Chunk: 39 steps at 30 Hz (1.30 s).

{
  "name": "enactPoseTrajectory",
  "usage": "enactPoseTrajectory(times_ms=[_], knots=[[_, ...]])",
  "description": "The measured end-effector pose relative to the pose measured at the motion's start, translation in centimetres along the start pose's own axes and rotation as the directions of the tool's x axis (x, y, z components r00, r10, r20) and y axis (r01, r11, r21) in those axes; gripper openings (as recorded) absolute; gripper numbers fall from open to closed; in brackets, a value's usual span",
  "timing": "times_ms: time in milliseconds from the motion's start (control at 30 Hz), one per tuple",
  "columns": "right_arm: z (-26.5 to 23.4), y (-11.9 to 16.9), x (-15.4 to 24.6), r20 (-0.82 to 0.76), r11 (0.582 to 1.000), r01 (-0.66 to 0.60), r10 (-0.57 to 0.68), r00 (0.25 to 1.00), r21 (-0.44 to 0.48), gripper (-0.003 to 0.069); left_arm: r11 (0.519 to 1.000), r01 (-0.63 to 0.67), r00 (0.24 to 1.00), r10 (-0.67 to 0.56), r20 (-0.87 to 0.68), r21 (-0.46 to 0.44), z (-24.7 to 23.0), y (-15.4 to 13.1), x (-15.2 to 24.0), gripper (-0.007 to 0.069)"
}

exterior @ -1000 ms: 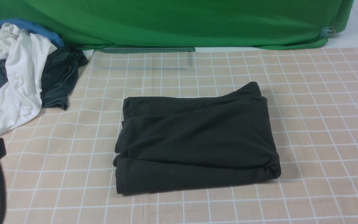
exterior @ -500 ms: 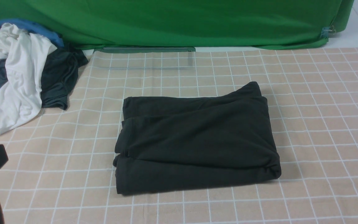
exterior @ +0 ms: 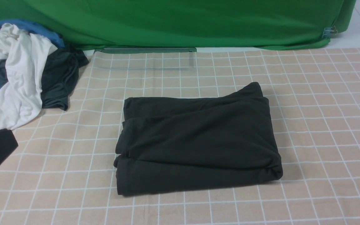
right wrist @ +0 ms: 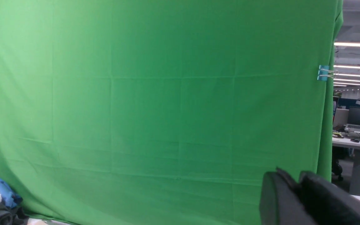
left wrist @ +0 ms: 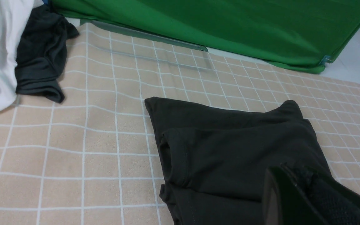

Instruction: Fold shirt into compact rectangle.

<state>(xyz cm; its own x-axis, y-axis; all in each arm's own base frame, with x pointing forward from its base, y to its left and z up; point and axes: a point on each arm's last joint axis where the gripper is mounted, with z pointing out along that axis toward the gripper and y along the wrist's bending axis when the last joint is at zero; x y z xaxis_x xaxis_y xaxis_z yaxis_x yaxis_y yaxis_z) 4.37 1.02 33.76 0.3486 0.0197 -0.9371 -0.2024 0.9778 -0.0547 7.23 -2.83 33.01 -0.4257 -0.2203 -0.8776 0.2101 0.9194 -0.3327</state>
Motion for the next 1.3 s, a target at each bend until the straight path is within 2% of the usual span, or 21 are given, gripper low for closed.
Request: enactPoseTrajectory(times_ms=[133, 400, 533, 700, 900, 1100, 1300], knots=[[0.0, 0.0, 0.0, 0.0, 1.0, -0.004, 0.004, 1.0, 0.0, 0.0141, 1.0, 0.001, 1.0, -0.001, 0.003, 0.001, 0.0, 0.0, 0.0, 0.0019], [0.0, 0.0, 0.0, 0.0, 1.0, -0.004, 0.004, 1.0, 0.0, 0.0144, 0.986, -0.156, 0.987, 0.157, 0.014, -0.057, 0.1, 0.5, -0.1, 0.0019], [0.0, 0.0, 0.0, 0.001, 1.0, -0.004, 0.004, 1.0, 0.0, 0.0144, 0.965, -0.245, 0.962, 0.254, 0.102, -0.093, 0.4, 1.1, 0.3, 0.0019], [0.0, 0.0, 0.0, 0.001, 1.0, -0.004, 0.004, 1.0, 0.0, 0.0144, 0.94, -0.28, 0.907, 0.326, 0.267, -0.197, 0.2, 2.8, 3.4, 0.0019], [0.0, 0.0, 0.0, 0.001, 1.0, -0.006, 0.006, 1.0, 0.0, 0.0159, 0.905, -0.272, 0.897, 0.361, 0.253, -0.327, 0.8, 5.2, 8.4, 0.0019], [0.0, 0.0, 0.0, 0.0, 1.0, -0.006, 0.006, 1.0, 0.0, 0.0165, 0.892, -0.29, 0.911, 0.368, 0.185, -0.348, 2.2, 6.7, 12.0, 0.0019], [0.0, 0.0, 0.0, 0.0, 1.0, -0.007, 0.007, 1.0, 0.0, 0.0176, 0.893, -0.288, 0.915, 0.363, 0.174, -0.347, 2.5, 6.9, 12.5, 0.0019]])
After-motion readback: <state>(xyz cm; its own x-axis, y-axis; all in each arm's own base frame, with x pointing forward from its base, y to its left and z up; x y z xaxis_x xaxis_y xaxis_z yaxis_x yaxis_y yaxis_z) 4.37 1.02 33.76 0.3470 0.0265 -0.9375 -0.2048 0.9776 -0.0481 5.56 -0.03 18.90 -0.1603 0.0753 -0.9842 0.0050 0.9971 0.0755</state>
